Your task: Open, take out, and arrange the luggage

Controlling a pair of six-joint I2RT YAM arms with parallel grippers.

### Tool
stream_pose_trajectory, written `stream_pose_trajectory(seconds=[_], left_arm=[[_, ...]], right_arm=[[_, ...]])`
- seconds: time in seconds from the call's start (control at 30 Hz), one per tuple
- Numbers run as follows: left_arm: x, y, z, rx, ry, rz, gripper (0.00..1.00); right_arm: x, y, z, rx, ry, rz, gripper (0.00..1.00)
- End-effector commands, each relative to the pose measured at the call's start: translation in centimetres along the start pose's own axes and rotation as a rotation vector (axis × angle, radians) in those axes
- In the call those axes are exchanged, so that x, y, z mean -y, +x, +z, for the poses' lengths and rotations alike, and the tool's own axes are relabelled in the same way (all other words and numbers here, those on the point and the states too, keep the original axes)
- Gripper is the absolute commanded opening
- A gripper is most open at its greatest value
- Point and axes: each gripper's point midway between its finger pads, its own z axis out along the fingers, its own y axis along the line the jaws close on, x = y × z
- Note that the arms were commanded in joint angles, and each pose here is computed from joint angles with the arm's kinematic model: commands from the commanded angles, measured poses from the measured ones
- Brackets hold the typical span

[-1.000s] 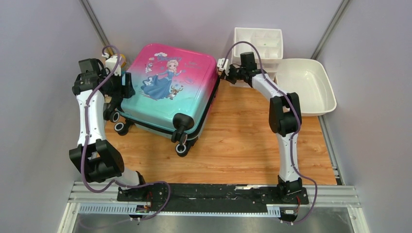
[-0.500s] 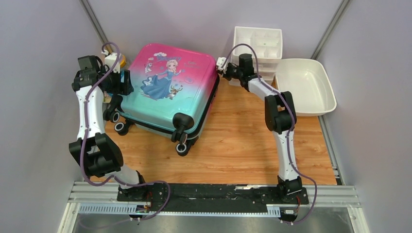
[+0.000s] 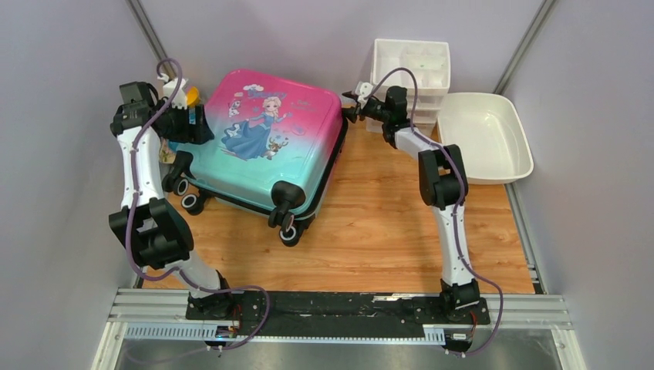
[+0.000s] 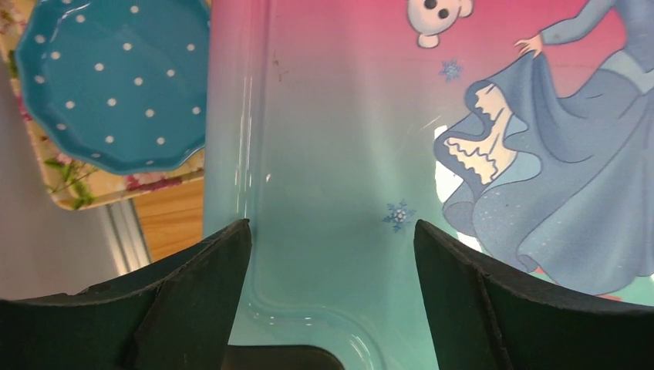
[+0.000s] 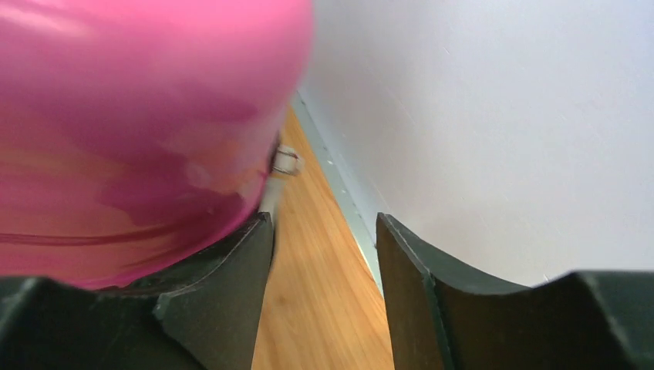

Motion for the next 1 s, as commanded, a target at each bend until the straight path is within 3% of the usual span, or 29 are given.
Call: stream_pose_trajectory(seconds=[0.0,0.17,0.3,0.43,0.67,0.87,0.97], left_arm=[[0.5,2.4,1.5,-0.092,0.118,-0.197,0.89],[-0.4,-1.6,1.6,0.035,0.147,-0.195,0.91],[-0.6,-3.9,2.6,0.141,0.182,-0.246,0.92],[-2.1,-5.7,4.6,0.217,0.185,-0.276,0.91],[-5.3,-8.7,7.1,0.337,0.140,-0.299,0.91],[-7.1,-9.4,8.9,0.384,0.100,-0.321,0.89],[-7.7,-10.8,8.3,0.462,0.062,-0.285,0.89]], right_arm=[[-5.4,-8.1,0.6,0.150,-0.217,0.027,0.60],[-9.1,-9.5,-1.4,0.128,-0.327,0.036,0.70],[-10.6,-10.0,-2.7,0.078,-0.344,0.068,0.86],[-12.2,-9.0,-4.9,-0.044,-0.329,0.151,0.92],[-13.3,-9.5,-10.4,-0.202,-0.283,0.225,0.91],[-15.2,-10.7,-13.8,-0.276,-0.275,0.241,0.83],[-16.3,-10.9,-15.2,-0.312,-0.276,0.263,0.77]])
